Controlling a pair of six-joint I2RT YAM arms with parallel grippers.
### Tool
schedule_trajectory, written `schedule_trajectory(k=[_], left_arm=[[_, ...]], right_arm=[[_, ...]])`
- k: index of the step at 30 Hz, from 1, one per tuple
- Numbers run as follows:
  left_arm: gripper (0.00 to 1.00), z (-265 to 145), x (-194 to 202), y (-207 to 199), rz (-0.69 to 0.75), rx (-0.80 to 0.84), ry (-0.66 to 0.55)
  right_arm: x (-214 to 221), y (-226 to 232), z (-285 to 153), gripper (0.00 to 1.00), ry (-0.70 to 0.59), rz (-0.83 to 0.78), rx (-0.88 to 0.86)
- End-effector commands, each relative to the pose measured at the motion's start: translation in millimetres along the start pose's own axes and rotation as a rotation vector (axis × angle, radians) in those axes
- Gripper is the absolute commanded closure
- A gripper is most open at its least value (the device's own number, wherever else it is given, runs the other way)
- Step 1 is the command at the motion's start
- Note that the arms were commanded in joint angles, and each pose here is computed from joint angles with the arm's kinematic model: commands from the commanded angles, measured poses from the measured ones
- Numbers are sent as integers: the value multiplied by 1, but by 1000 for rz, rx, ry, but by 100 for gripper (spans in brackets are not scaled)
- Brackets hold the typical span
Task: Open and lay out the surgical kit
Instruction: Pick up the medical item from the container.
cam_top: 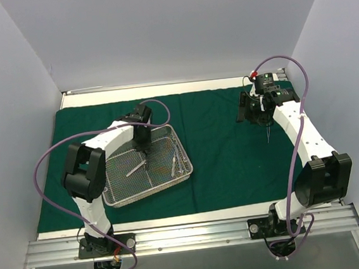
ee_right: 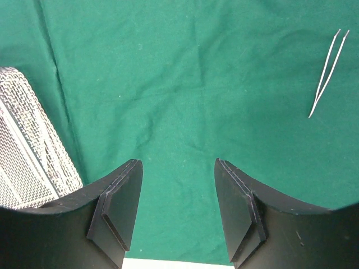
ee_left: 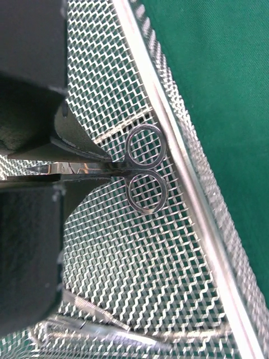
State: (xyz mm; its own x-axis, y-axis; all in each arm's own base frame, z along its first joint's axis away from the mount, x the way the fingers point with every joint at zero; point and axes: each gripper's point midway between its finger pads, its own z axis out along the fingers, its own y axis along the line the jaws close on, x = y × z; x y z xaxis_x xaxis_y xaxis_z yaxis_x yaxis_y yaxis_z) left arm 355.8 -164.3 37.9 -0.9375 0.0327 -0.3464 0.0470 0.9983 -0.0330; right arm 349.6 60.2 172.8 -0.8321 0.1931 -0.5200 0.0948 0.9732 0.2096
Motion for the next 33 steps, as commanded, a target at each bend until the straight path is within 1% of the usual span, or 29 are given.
schedule_trajectory(k=[1,4,7,10,11,15,18,21,22,24,25,26,28,29,30,31,32,33], left_arm=[[98,-29,-17,-5,9,24,-69],[98,-40,-22,-7,20,38,-81],[98,-52,-25,-16,38,97,-85],[98,-62,-23,-28,59,168,-75],[98,-67,-21,-35,66,214,-68],[98,-85,-21,-47,82,299,-69],[98,-105,-24,-58,91,376,-87],[98,-128,-29,-73,90,473,-108],[98,-139,-31,-85,91,552,-116],[98,-161,-36,-99,97,655,-152],[98,-176,-39,-112,102,747,-164],[98,-187,-41,-119,111,802,-179],[98,-203,-45,-131,110,889,-199],[98,-216,-42,-139,128,971,-189],[98,-218,-40,-141,121,1000,-185],[98,-228,-47,-148,114,1050,-219],[98,-242,-43,-153,133,1126,-217],[98,-243,-42,-156,130,1154,-211]], right_arm=[[-4,5,-5,46,-16,-5,-24],[-8,9,-5,45,-19,-13,-33],[-7,16,-1,45,-12,-11,-66],[-5,36,3,46,-5,-8,-154],[-5,48,4,46,-9,-23,-193],[-1,88,2,46,-14,-63,-283],[3,112,0,46,-11,-92,-317],[7,135,-8,46,-9,-127,-413],[12,146,-16,46,9,-136,-487],[12,160,-25,46,2,-151,-571],[12,166,-32,46,-2,-152,-613],[10,177,-42,46,-7,-145,-688],[10,186,-53,44,-14,-131,-748],[9,190,-59,42,-18,-126,-775],[6,197,-67,41,-23,-114,-825],[7,200,-72,40,-26,-109,-855],[3,205,-78,40,-51,-115,-893],[3,208,-86,40,-53,-103,-917]])
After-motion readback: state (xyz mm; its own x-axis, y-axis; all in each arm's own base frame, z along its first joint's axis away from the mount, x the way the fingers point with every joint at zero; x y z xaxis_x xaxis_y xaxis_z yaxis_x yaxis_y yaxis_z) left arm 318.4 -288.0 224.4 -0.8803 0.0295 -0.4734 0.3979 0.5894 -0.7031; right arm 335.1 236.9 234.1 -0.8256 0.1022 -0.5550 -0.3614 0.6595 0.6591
